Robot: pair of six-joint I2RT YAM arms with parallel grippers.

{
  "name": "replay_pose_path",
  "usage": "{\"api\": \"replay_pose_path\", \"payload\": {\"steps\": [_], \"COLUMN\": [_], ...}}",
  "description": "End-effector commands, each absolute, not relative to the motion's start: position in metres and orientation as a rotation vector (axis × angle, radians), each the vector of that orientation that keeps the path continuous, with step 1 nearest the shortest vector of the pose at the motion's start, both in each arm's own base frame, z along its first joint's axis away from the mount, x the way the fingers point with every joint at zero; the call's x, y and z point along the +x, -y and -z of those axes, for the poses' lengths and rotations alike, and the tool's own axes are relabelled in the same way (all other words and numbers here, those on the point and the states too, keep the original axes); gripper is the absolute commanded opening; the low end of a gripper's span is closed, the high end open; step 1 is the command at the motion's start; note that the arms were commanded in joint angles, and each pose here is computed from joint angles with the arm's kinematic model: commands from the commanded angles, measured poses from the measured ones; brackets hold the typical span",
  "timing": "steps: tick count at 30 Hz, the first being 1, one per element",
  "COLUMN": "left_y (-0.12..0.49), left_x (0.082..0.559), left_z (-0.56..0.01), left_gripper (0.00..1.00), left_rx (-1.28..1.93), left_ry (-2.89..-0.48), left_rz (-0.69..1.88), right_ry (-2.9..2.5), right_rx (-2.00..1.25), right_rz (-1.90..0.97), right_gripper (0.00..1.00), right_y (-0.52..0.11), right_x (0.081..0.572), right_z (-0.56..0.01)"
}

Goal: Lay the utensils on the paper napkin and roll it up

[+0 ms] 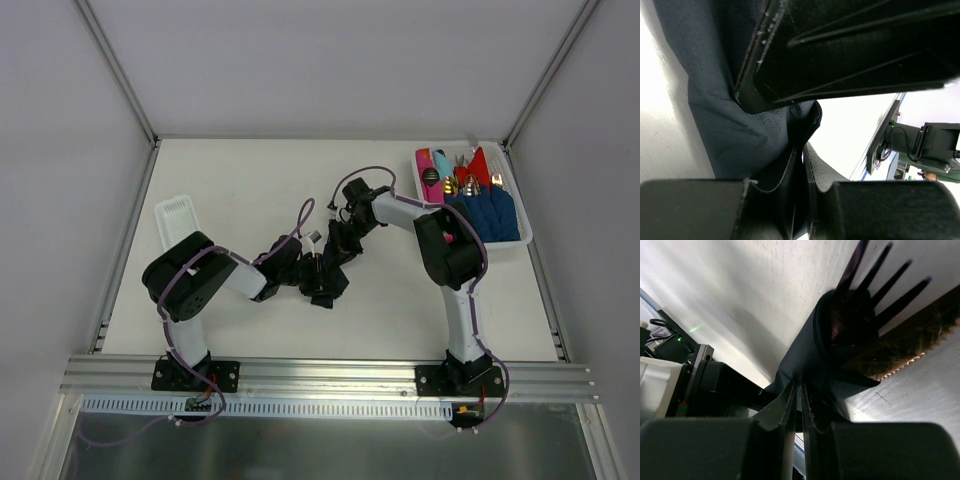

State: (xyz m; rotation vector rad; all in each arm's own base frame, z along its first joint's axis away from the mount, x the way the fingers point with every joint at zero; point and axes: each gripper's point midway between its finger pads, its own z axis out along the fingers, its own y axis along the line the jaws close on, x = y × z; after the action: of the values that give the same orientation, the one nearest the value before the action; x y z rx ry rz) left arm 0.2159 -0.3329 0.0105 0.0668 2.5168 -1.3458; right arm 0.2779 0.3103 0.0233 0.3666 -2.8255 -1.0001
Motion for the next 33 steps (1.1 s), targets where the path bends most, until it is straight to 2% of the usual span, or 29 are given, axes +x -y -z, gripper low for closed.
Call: {"api": "replay_pose_path", "payload": {"steps": [1, 8, 12, 20, 33], "left_y": [0.299, 0.305, 0.3, 0.295, 0.308], "left_x": [0.181, 0.19, 0.197, 0.199, 0.199], "left_z": [0.039, -0.011, -0.054, -0.078, -0.044], "left_gripper": [0.12, 0.26, 0.29, 0.28, 0.22], "left_rx": [0.073, 0.199, 0.278, 0.307, 0.216], "left_ry": [-2.728, -2.583, -2.509, -2.46, -2.536], "left_rz": [1.129, 1.174, 1.121, 1.099, 1.179], "right_ry": [2.835, 2.85, 2.852, 2.847, 2.837], "right_rx": [0.389, 0.41, 0.417, 0.417, 0.415], "right_rz": [0.896, 0.829, 0.819, 0.814, 0.811], "right_gripper": [0.11, 0.11, 0.11, 0.11, 0.09], "right_y": [-0.3, -0.294, -0.293, -0.292, -0.29], "right_x": [0.27, 0.27, 0.271, 0.269, 0.267], "right_z": [-0.008, -0.001, 0.001, 0.002, 0.004]}}
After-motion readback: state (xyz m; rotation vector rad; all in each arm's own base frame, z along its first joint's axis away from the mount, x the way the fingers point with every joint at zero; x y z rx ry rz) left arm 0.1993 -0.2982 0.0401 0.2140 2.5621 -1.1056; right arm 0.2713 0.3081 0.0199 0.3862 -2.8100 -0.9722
